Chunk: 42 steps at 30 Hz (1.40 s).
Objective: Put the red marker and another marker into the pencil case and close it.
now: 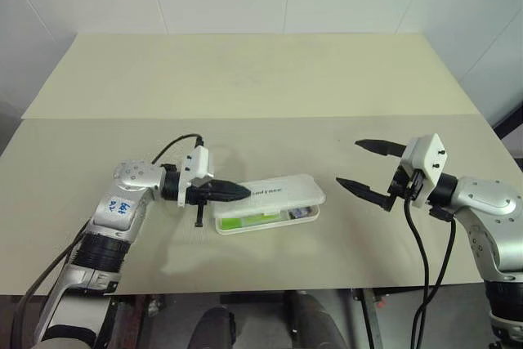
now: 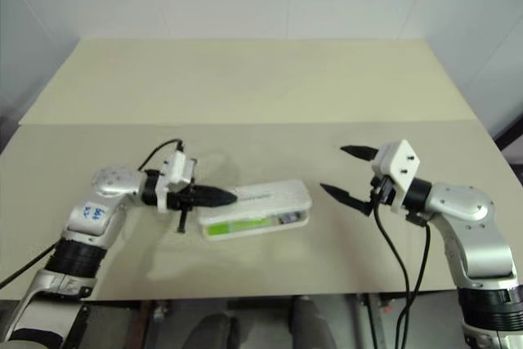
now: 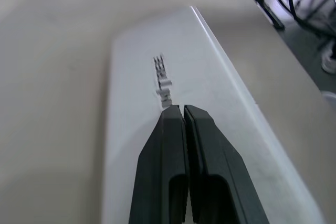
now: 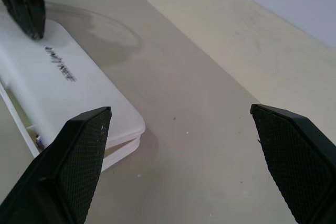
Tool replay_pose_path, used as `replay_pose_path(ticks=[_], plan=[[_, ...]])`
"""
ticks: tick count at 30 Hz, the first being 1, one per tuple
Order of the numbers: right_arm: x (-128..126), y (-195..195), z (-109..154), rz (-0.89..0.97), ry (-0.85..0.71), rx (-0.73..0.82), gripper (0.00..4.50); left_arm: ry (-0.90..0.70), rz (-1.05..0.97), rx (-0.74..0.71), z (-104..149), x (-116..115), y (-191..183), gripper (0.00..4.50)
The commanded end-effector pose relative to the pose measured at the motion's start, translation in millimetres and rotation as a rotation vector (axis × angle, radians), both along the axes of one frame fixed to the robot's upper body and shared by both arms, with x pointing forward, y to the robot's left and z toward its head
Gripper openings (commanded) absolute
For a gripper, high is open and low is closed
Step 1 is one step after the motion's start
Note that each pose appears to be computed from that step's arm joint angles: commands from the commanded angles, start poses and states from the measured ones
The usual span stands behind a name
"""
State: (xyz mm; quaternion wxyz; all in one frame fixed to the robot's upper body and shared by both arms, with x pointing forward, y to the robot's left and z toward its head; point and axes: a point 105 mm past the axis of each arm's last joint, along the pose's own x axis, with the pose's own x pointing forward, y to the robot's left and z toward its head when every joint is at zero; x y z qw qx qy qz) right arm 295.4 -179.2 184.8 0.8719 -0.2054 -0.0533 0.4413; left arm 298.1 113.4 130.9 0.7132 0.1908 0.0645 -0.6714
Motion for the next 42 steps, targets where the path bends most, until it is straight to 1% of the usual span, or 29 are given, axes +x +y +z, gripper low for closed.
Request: replay_pose_path(ticks=[1,6,10,15,16,19,22,23,25,28,31,32,34,36,39,42], plan=[[-4.8,-0.1,10.8,0.0,-0.053,0.015,4.5,0.016,0.007,0.058,-12.1,-3.7,-6.4,0.04],[-8.2,0.3,9.5,-0.009,-0.053,0.02,4.5,0.026,0.051,0.098,-24.9,-0.1,-15.7,0.04],[-10.2,0.6,8.4,-0.018,-0.055,0.025,4.5,0.033,0.06,0.092,-24.4,4.9,-27.8,0.04],[-11.2,-0.1,7.3,-0.025,-0.056,0.031,4.5,0.043,0.041,0.098,-24.2,2.7,-35.0,0.04],[-11.0,-0.2,7.0,-0.025,-0.056,0.033,4.5,0.046,0.049,0.076,-21.2,3.3,-36.1,0.04],[-9.3,0.7,6.0,-0.017,-0.052,0.039,4.5,0.072,0.108,-0.08,-0.8,7.3,-34.1,0.04],[-6.8,1.2,5.1,-0.004,-0.047,0.041,4.5,0.08,0.187,-0.206,17.2,13.3,-22.4,0.04],[-5.4,1.4,4.9,0.0,-0.046,0.042,4.5,0.023,0.224,-0.26,27.6,18.1,-13.0,0.04],[-2.6,1.5,5.2,0.005,-0.047,0.046,4.5,-0.027,0.306,-0.355,44.7,25.7,7.3,0.04],[0.8,0.3,6.1,0.005,-0.049,0.05,4.5,-0.069,0.35,-0.41,59.0,21.1,35.5,0.04],[1.5,-3.4,6.3,0.001,-0.052,0.049,4.5,-0.096,0.359,-0.4,60.7,11.4,54.2,0.65],[0.6,-5.6,6.9,-0.002,-0.055,0.042,4.5,-0.1,0.359,-0.392,59.8,7.7,60.7,0.94],[-0.8,-10.3,8.4,-0.008,-0.058,0.035,4.5,-0.086,0.356,-0.386,58.2,1.9,68.1,1.57],[-2.5,-13.4,10.1,-0.01,-0.063,0.026,4.5,-0.097,0.354,-0.364,56.7,-0.4,72.8,2.33],[-6.4,-20.6,14.3,-0.009,-0.069,0.019,4.5,-0.116,0.36,-0.338,57.5,-0.2,74.3,3.36],[-15.1,-32.5,26.0,-0.039,-0.093,0.016,4.5,-0.133,0.35,-0.349,63.5,3.1,75.7,4.41]])
